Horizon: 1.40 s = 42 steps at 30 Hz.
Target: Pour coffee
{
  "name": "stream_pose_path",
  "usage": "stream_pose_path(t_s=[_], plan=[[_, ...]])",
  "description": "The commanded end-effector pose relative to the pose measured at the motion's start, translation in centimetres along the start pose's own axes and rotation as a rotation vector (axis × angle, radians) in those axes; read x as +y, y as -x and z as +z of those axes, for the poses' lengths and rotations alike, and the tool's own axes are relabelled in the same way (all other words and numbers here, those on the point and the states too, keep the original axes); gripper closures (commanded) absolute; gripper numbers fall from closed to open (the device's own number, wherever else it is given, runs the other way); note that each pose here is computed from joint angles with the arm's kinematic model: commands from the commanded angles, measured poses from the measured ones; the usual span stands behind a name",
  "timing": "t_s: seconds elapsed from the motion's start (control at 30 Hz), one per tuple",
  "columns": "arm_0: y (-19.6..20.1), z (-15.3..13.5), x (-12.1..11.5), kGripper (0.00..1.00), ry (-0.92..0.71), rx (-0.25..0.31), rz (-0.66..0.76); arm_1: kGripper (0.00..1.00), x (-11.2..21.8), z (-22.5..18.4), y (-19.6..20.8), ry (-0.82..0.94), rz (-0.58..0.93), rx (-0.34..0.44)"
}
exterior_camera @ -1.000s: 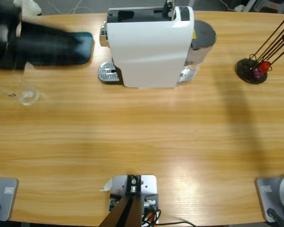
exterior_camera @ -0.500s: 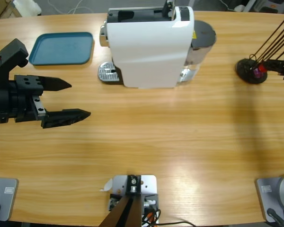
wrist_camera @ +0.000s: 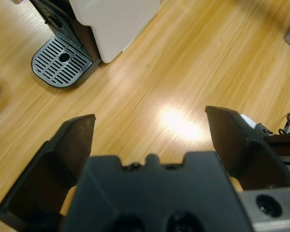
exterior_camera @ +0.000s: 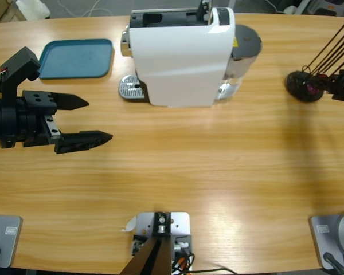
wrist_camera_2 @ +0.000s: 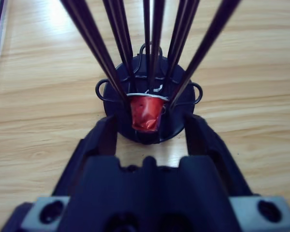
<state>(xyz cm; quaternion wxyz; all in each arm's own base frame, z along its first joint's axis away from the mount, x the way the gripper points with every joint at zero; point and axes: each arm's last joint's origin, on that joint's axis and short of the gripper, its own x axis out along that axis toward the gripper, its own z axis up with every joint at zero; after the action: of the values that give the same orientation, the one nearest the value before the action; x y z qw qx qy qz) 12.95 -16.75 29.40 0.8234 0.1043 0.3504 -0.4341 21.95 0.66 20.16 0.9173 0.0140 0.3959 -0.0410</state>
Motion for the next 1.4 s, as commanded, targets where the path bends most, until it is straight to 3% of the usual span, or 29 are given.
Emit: stream_pose_path(t_s=[0.03,0.37,0.4,0.43,0.83,1.3,1.4], plan=[[-1.1,-1.3,0.2,0.009,0.022,0.06,0.015,0.892,-0.5,-0.6,-0.7,0.012,0.01,0.013],[-1.2,-1.7,0.2,0.009,0.029,0.072,0.014,0.897,-0.5,-0.5,-1.0,0.015,0.025,0.014],[-1.2,-1.7,0.2,0.009,0.03,0.072,0.014,0.957,-0.5,-0.5,-1.0,0.019,0.029,0.012],[-1.2,-1.7,0.2,0.009,0.031,0.072,0.014,1.0,-0.5,-0.5,-0.9,0.023,0.028,0.005],[-1.9,-2.2,0.3,0.013,0.037,0.075,0.006,1.0,-0.9,2.0,4.0,0.027,-0.025,-0.126],[-2.0,-3.3,0.3,0.013,0.054,0.065,-0.001,1.0,1.3,10.4,14.6,0.093,-0.019,-0.354],[-2.0,-3.4,0.3,0.013,0.057,0.064,-0.003,1.0,2.1,9.9,18.3,0.132,0.075,-0.403]])
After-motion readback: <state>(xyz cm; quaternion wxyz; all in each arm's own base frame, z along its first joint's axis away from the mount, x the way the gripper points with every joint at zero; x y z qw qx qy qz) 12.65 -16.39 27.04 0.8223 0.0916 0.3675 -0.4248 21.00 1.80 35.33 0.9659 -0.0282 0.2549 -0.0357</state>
